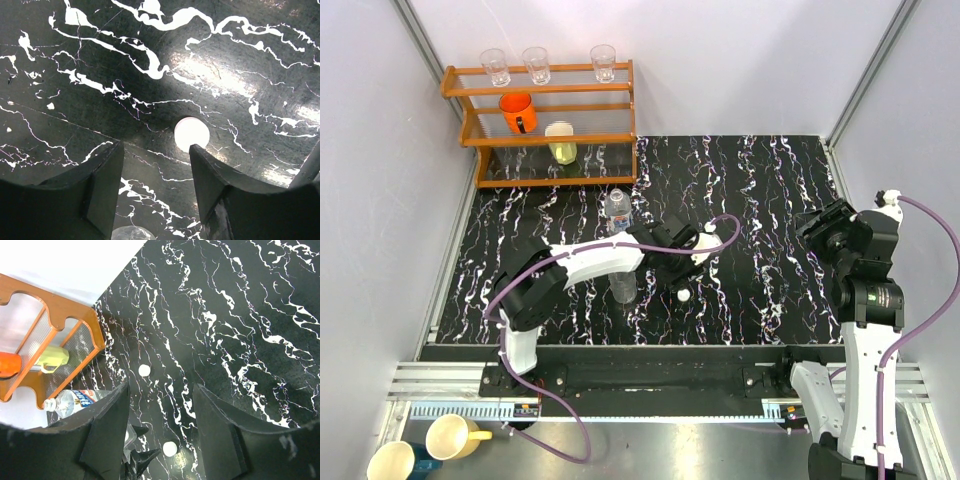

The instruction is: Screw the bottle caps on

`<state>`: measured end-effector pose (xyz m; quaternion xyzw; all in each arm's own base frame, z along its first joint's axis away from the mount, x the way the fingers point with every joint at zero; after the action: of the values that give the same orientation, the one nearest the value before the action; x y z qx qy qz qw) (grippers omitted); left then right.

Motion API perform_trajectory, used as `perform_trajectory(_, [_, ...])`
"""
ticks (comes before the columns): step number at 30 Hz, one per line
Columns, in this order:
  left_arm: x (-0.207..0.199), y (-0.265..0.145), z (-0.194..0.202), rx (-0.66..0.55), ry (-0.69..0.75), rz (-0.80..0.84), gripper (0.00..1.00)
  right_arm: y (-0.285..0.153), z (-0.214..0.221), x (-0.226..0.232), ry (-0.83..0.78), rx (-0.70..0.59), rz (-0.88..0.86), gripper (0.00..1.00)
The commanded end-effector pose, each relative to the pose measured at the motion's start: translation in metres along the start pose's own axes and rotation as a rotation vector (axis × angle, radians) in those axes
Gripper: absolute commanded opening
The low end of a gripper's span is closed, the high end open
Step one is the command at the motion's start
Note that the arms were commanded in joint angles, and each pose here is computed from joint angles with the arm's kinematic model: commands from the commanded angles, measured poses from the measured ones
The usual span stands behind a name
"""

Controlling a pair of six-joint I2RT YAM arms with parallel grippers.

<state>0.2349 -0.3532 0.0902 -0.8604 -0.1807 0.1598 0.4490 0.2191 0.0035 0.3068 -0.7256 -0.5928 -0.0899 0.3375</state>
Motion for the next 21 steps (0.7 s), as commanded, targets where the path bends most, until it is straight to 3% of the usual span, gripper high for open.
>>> perform_trajectory(1, [-0.001,0.011,-0.005,-0.029,0.016,-0.023,0.58,-0.002,-0.005,0.008,-0.006,-0.025,-0.039,0.61])
perform_trajectory(14, [-0.01,0.026,0.012,0.022,0.016,-0.021,0.55,-0.006,-0.01,0.014,-0.017,-0.036,-0.064,0.63])
perform_trajectory(21, [-0.011,0.028,0.012,0.018,0.019,-0.024,0.48,-0.007,-0.008,0.019,-0.02,-0.023,-0.092,0.63])
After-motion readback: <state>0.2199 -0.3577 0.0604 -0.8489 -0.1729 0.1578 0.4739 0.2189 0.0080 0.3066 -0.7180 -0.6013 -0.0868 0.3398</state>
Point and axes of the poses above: each gripper's point midway between its finger pads, its own y axis out along the fingers, its own x axis along the line the jaws close on, z = x × y, the point moved 4 cm from there along -y, back along the fingers, and after that the axes turned 7 degrees about -y, right-handed, at the moved point
